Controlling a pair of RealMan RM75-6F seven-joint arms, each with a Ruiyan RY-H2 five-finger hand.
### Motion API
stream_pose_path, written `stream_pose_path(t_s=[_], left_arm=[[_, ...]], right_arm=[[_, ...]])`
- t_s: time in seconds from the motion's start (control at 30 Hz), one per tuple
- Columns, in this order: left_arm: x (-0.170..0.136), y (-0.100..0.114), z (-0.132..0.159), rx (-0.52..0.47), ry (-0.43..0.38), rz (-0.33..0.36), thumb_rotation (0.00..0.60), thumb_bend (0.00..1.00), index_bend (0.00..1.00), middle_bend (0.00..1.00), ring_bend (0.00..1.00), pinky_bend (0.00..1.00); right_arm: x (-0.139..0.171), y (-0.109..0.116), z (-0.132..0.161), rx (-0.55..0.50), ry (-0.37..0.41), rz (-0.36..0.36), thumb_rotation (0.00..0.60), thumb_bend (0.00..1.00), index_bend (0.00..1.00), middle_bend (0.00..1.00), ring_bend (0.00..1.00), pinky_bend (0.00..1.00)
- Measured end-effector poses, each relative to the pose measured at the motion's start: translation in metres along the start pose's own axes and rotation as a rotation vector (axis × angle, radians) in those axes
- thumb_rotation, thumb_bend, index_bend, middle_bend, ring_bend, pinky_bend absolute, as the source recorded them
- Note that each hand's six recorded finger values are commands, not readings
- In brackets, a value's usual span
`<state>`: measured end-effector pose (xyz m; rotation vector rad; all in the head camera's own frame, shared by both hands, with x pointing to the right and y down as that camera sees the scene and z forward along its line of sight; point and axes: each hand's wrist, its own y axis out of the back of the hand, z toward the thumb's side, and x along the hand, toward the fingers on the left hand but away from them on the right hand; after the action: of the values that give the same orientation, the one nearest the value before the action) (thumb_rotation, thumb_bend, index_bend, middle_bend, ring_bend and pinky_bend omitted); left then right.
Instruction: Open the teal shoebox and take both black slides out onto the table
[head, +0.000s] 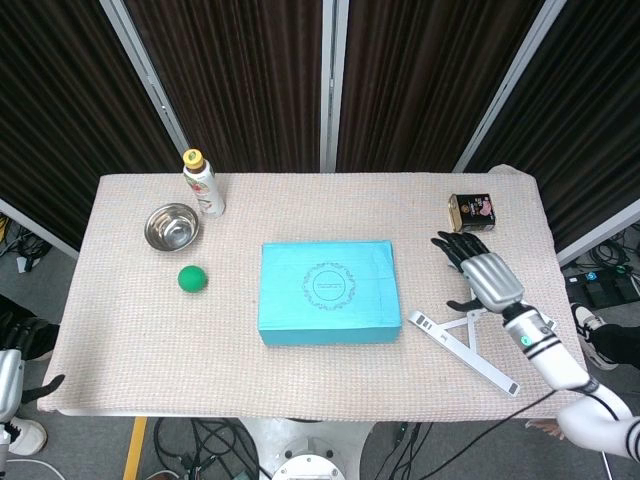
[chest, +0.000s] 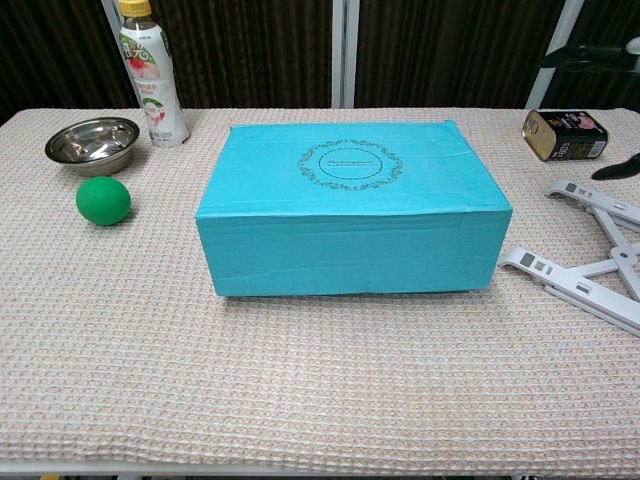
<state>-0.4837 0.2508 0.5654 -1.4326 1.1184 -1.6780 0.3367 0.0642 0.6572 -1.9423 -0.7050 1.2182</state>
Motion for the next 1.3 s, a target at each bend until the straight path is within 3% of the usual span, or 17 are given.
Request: stream_pose_path(t_s=[0.4,0.67,0.8,0.9,0.97,1.07,1.17,1.3], left_arm=[[-0.003,-0.002,-0.005,-0.014,0.025,-0.004,0.6,0.0,0.23,0.19,0.05,0.12],[0.001,-0.001,-0.004,-0.03,0.012,0.003,0.6,0.0,0.23,0.19,0.05,0.12],[0.003,0.0,-0.002,-0.035,-0.003,0.007,0.6,0.0,0.23,0.19,0.05,0.12],[0.003,0.0,-0.002,-0.034,-0.006,0.007,0.6,0.0,0.24,0.19,0.05,0.12],[0.003,0.0,-0.002,-0.034,-0.005,0.004,0.6,0.0,0.24,0.19,0.05,0.12],[0.003,-0.001,-0.002,-0.033,-0.005,0.001,0.6,0.0,0.24,0.19,0.05,0.12],[0.003,0.0,-0.001,-0.032,-0.007,0.0,0.6,0.0,0.24,0.19,0.05,0.12],[0.004,0.0,0.001,-0.029,-0.01,-0.001,0.6,0.0,0.24,0.19,0.05,0.12]], right_arm=[[-0.078,-0.044,0.022,0.063,0.032,-0.035,0.6,0.0,0.0,0.0,0.0,0.0],[-0.095,-0.061,0.046,0.07,0.1,-0.117,0.6,0.02,0.0,0.0,0.0,0.0],[-0.094,-0.062,0.055,0.064,0.153,-0.164,0.6,0.13,0.0,0.03,0.0,0.0],[-0.09,-0.059,0.058,0.075,0.193,-0.195,0.6,0.33,0.14,0.13,0.0,0.0],[-0.087,-0.057,0.058,0.087,0.219,-0.21,0.6,0.46,0.33,0.24,0.0,0.0],[-0.081,-0.057,0.057,0.097,0.258,-0.213,0.6,0.58,0.46,0.33,0.01,0.0],[-0.078,-0.06,0.054,0.065,0.272,-0.195,0.6,0.61,0.48,0.37,0.01,0.0],[-0.077,-0.061,0.05,-0.073,0.26,-0.179,0.6,0.61,0.5,0.43,0.04,0.0]])
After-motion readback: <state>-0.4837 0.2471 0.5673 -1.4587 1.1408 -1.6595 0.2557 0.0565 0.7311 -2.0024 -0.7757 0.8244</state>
